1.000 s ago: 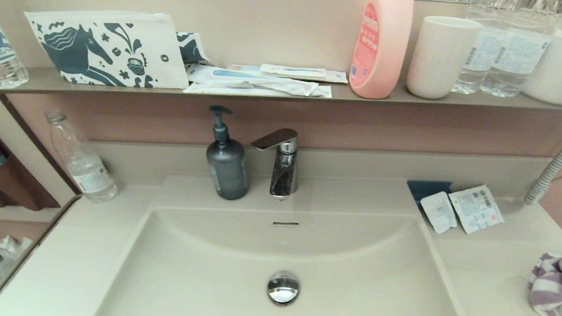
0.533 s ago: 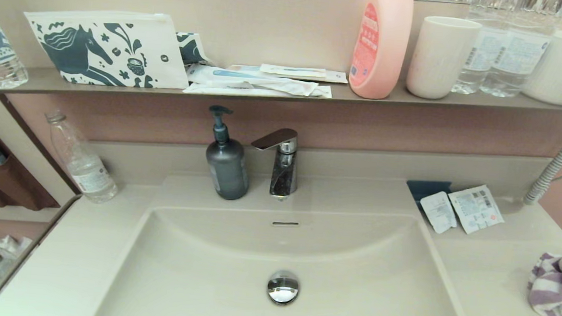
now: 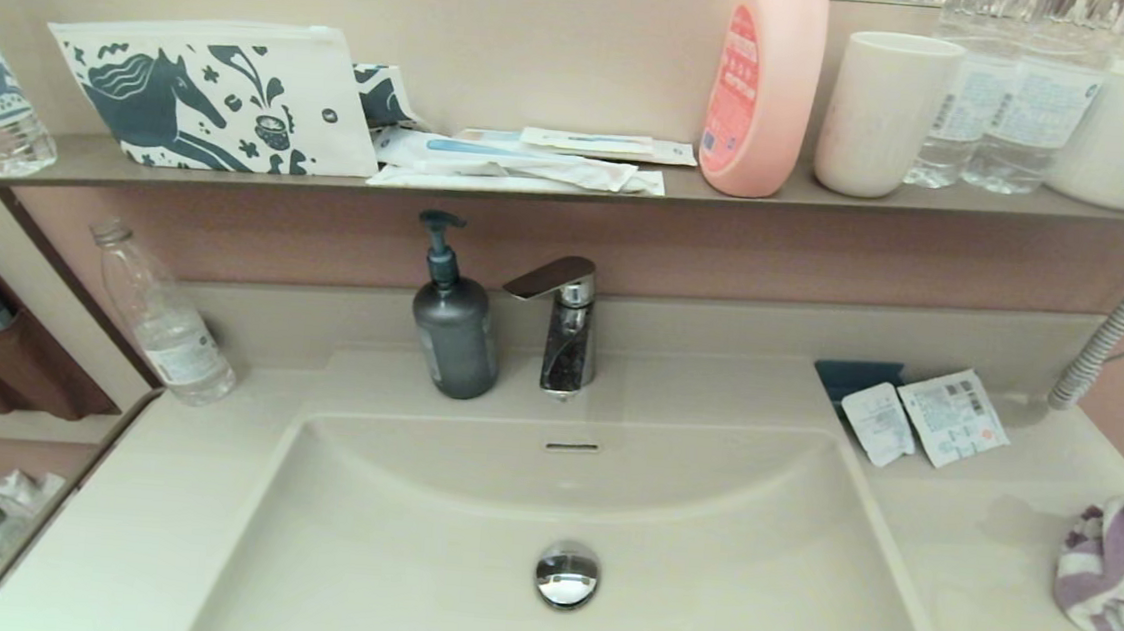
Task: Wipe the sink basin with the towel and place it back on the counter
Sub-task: Pick up the cloth
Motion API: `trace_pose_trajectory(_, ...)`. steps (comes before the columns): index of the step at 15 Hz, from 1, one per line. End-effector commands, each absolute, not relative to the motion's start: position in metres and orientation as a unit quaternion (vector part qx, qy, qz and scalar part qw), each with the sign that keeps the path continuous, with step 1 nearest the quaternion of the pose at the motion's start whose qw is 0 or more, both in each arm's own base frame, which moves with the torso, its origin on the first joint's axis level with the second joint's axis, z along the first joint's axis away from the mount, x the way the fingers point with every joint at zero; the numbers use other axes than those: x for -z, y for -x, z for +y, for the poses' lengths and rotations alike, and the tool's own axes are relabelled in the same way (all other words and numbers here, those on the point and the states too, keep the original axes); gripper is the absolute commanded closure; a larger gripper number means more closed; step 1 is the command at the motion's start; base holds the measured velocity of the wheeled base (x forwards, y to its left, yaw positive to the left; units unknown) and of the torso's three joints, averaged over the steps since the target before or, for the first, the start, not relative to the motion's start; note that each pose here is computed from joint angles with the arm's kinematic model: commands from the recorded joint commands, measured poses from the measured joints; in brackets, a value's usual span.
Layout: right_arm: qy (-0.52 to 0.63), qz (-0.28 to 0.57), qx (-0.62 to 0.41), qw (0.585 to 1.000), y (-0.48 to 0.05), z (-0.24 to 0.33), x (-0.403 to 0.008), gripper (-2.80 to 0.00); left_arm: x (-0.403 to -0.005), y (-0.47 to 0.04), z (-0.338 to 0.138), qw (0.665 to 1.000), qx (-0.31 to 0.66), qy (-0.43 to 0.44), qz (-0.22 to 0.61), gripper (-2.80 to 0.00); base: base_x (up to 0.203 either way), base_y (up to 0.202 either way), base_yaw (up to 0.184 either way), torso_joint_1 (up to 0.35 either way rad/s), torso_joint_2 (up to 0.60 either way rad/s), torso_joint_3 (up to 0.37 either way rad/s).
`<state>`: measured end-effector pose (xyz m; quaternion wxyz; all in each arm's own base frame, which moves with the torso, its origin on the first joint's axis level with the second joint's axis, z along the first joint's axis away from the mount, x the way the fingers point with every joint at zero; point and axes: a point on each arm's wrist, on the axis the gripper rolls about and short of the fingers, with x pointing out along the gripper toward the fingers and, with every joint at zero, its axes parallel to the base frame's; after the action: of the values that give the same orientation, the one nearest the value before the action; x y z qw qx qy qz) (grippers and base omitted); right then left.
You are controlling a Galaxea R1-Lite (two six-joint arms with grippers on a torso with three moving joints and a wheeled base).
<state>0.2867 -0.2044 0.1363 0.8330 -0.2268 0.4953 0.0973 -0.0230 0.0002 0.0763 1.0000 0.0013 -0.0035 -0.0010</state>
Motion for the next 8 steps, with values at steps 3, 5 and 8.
trace_pose_trajectory(3, 0.228, 0.52, -0.12, 0.814, -0.29, -0.188, -0.117, -2.41, -0.076, 0.023, 0.0, 1.0, 0.001, -0.002, -0.003, 0.0, 0.0, 0.0, 0.0, 0.0, 0.0, 0.0)
trace_pose_trajectory(5, 0.237, 0.518, -0.111, 0.815, -0.289, -0.186, -0.112, 0.0, -0.076, 0.023, 0.0, 1.0, 0.001, -0.002, -0.003, 0.0, 0.0, 0.0, 0.0, 0.0, 0.0, 0.0)
trace_pose_trajectory(8, 0.238, 0.515, -0.104, 0.817, -0.278, -0.182, -0.126, 0.0, -0.076, 0.023, 0.0, 1.0, 0.001, -0.002, -0.003, 0.0, 0.0, 0.0, 0.0, 0.0, 0.0, 0.0)
